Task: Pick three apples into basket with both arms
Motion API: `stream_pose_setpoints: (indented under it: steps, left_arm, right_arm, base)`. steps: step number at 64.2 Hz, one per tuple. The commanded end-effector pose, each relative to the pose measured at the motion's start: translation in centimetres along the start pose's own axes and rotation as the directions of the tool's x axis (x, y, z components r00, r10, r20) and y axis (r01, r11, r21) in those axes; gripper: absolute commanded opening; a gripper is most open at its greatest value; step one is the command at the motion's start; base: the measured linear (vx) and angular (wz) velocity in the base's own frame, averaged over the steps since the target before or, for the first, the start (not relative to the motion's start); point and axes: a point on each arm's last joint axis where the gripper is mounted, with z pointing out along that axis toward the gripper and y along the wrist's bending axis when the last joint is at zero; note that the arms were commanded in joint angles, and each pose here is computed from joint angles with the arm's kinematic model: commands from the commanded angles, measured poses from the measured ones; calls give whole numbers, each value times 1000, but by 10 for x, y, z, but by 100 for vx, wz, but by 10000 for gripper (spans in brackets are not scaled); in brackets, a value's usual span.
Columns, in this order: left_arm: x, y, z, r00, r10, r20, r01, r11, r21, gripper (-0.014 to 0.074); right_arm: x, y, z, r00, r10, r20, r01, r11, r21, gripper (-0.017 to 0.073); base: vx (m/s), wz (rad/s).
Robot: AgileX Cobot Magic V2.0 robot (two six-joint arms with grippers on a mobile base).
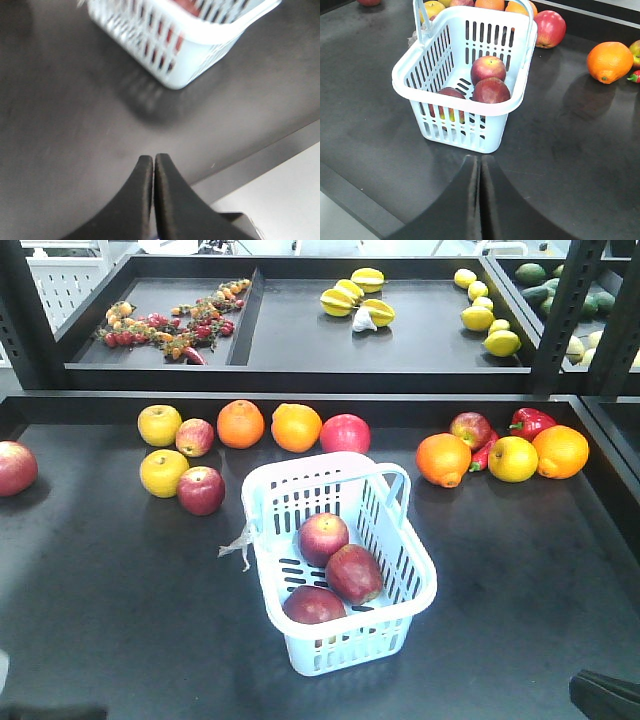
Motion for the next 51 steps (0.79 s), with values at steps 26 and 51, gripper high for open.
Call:
stream_pose_setpoints:
  steps: [26,51]
  left_arm:
    - [42,17,-7,940,9,342,-10,1000,1,-8]
    - [34,35,-31,797,96,596,87,959,-271,-8]
  right_arm:
    - [-14,-3,-4,997,-5,81,3,1000,30,-4]
    - [-13,-3,-4,997,-5,78,3,1000,28,-4]
  base:
    - [0,0]
    - [0,0]
